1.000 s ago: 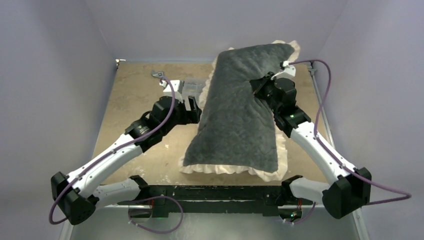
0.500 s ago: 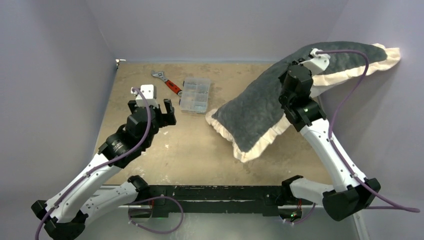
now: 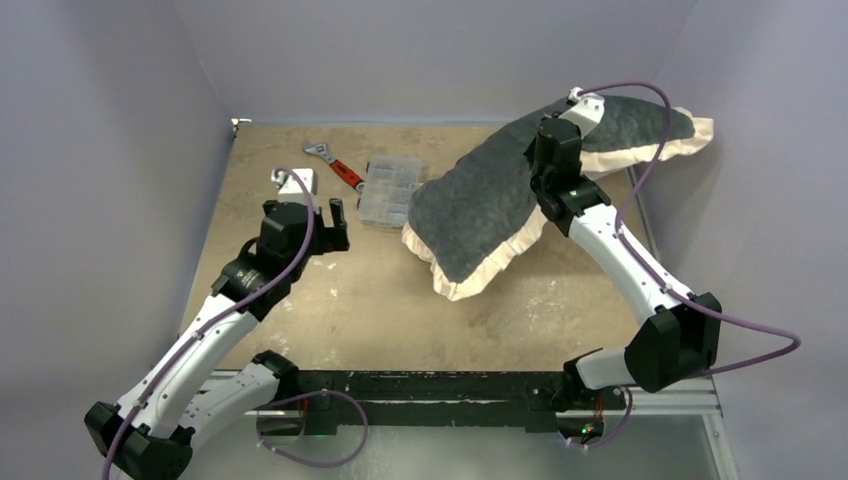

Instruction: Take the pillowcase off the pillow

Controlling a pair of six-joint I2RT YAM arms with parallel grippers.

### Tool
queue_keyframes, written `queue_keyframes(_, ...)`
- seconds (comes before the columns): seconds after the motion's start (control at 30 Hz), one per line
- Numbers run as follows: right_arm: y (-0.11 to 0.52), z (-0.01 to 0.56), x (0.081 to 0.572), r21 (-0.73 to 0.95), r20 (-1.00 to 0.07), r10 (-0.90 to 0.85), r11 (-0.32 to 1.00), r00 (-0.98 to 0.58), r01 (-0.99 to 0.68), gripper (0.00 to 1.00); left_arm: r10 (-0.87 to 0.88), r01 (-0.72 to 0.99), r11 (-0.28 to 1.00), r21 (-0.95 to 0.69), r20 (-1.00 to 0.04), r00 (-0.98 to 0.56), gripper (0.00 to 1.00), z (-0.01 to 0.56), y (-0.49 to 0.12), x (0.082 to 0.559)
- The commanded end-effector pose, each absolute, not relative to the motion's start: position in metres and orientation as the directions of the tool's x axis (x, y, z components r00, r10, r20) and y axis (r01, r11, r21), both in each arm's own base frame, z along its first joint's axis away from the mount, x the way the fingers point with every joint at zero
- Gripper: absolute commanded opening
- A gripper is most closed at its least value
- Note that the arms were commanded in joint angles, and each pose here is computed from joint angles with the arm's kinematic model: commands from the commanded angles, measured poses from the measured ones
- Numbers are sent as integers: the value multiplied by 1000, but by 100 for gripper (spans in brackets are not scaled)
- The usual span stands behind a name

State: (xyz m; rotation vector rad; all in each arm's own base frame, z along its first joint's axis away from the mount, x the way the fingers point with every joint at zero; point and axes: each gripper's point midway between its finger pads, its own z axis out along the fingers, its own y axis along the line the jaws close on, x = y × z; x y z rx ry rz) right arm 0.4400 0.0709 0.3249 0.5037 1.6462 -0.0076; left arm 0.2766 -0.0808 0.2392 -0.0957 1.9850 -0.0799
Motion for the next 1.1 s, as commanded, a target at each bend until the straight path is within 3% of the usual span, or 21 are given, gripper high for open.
queue_keyframes(0.0, 94, 389, 429, 476, -877, 464, 873, 120, 107, 0, -52, 214, 963, -162, -896, -441, 89, 237, -130, 284)
queue_keyframes(0.1, 106, 361, 421, 504, -864, 501, 862, 51, 54, 0, -25, 270, 946, -180, -870, -492, 89, 225, -145, 284)
queue_keyframes(0.37, 116, 287, 386, 641, -766, 641, 767, -50, 19, 17, -33, 327, 910, -256, -829, -558, 89, 218, -180, 281)
queue_keyframes(0.7, 152, 224, 391, 622, -767, 594, 781, -244, -57, 20, -96, 299, 898, -323, -807, -583, 89, 210, -232, 293)
queue_keyframes(0.97, 141, 221, 375, 629, -761, 607, 777, -227, -32, 60, -86, 371, 843, -389, -779, -621, 89, 192, -277, 307)
queue_keyframes(1.07, 141, 214, 374, 630, -759, 607, 777, -235, -26, 64, -39, 429, 797, -425, -745, -666, 87, 173, -299, 291)
